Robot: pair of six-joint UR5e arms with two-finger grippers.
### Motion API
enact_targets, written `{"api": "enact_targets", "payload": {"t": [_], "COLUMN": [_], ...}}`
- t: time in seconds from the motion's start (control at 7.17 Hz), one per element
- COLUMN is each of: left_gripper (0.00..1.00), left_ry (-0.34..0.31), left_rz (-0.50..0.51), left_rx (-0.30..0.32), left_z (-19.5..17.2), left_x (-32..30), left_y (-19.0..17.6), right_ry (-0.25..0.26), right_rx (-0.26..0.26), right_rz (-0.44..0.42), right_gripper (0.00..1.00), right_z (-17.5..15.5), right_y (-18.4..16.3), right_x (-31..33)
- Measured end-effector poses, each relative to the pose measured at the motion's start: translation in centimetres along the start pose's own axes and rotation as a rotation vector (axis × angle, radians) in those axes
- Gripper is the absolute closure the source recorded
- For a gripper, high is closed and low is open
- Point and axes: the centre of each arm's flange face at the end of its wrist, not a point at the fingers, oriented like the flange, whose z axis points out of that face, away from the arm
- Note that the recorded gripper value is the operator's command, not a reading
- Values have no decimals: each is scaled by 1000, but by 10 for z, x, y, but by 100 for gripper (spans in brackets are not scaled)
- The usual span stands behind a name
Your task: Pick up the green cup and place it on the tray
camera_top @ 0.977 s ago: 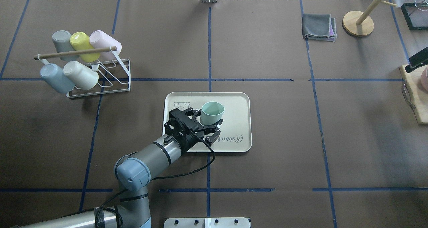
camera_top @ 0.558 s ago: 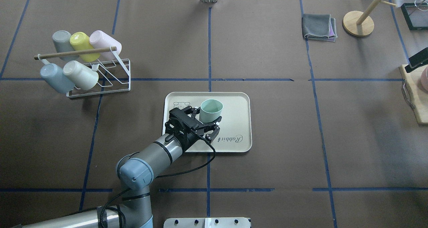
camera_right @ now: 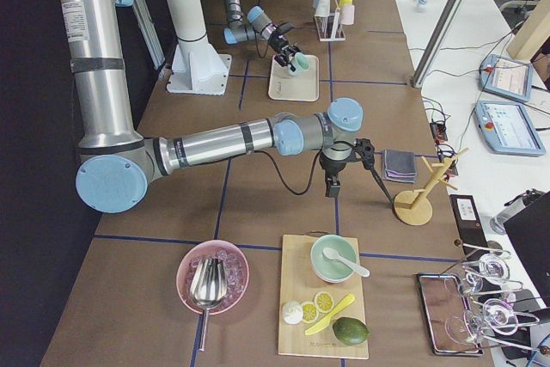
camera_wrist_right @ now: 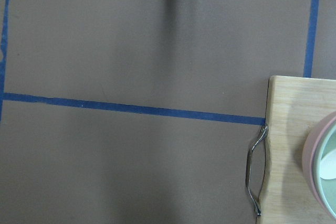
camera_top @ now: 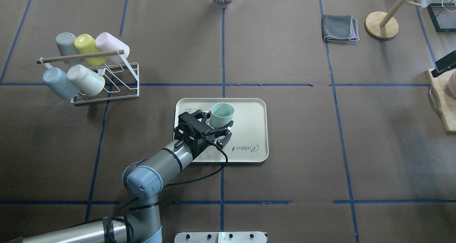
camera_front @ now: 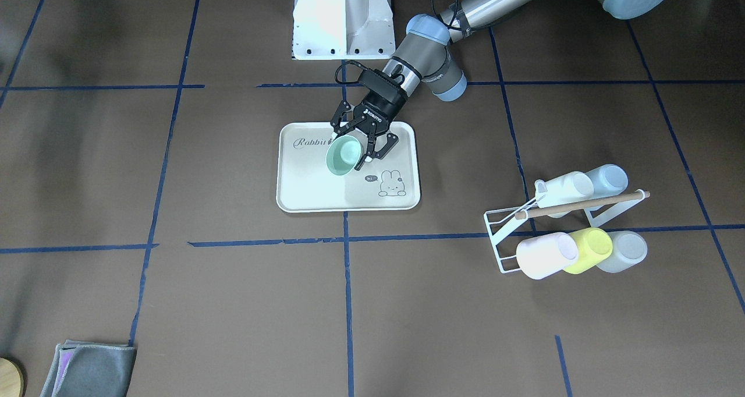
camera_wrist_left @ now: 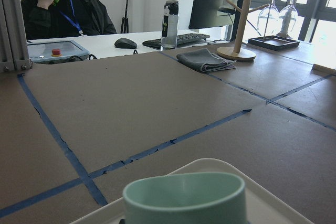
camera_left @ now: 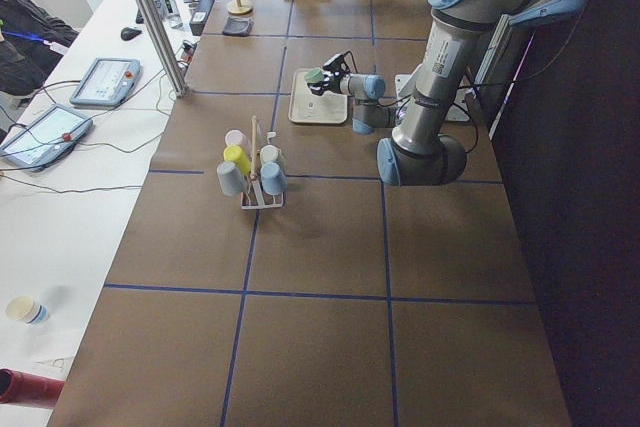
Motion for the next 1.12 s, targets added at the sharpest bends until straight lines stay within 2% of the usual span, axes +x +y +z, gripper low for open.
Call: {"api": "enact_targets", "payload": {"t": [0.42, 0.98, 1.12], "left_gripper": [18, 18, 10], "left_ry": [-7, -8, -8], "left_rz": [7, 8, 8], "left_rx": [0, 1, 1], "left_z": [2, 2, 2], "left_x": [-4, -5, -6], "left_y": [-1, -2, -2], "right_ry": [0, 0, 0], "right_rx": [0, 0, 0], "right_rz": [0, 0, 0], "right_gripper": [0, 0, 0], "right_z": [0, 0, 0], "right_y": [0, 0, 0], "right_x": [0, 0, 0]}}
